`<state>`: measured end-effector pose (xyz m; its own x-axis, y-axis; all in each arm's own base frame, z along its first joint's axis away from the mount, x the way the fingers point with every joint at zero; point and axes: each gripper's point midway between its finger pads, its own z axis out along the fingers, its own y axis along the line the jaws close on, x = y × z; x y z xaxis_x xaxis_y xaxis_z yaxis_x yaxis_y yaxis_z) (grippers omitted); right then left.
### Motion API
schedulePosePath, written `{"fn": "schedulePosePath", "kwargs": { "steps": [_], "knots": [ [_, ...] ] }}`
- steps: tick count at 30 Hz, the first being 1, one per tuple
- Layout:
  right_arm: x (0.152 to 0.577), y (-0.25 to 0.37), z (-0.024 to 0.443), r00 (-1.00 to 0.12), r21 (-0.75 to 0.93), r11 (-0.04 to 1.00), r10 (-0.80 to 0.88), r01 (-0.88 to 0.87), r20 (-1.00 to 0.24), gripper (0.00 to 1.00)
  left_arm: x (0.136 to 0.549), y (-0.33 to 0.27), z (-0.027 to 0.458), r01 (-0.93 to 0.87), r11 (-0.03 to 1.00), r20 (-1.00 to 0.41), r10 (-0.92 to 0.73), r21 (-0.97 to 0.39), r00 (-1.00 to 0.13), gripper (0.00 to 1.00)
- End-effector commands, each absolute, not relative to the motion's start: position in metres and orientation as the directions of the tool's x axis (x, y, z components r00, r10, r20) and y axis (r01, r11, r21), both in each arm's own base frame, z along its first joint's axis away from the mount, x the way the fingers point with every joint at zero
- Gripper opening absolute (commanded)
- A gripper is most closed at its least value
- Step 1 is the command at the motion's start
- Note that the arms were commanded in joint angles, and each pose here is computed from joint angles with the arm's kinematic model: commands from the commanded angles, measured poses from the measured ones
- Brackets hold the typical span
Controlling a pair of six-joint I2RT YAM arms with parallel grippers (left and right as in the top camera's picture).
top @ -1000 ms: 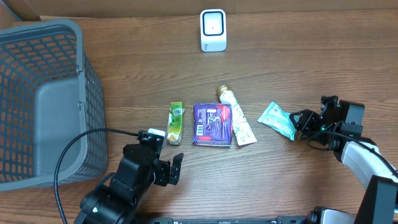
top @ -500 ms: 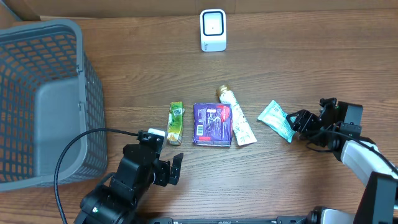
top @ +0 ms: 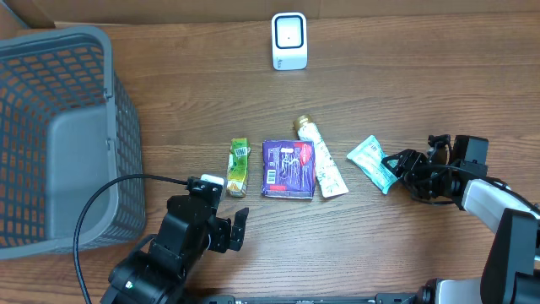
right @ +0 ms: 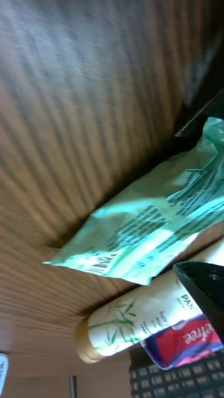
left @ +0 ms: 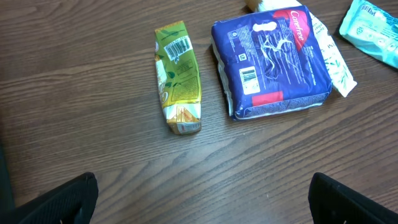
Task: Scan the item barcode
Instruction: 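Close the right gripper on the mint-green packet's end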
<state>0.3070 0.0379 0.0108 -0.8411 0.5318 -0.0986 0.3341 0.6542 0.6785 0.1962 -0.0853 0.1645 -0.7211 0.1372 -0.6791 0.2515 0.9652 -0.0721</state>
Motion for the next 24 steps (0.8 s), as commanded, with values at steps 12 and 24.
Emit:
{"fn": "schedulePosePath", "kwargs": {
  "steps": [12, 24],
  "knots": [
    [0.315, 0.014, -0.018, -0.793, 0.587, 0.712, 0.581, 0.385, -0.186, 0.23, 0.196, -0.085, 0.164, 0.262, 0.964, -0.683, 0.157, -0.052, -0.714, 0.99],
    [0.351, 0.03, 0.048, -0.901, 0.631, 0.768, 0.344, 0.108, -0.265, 0.04, 0.196, -0.085, 0.164, 0.262, 0.964, -0.683, 0.157, -0.052, -0.714, 1.0]
  ]
}}
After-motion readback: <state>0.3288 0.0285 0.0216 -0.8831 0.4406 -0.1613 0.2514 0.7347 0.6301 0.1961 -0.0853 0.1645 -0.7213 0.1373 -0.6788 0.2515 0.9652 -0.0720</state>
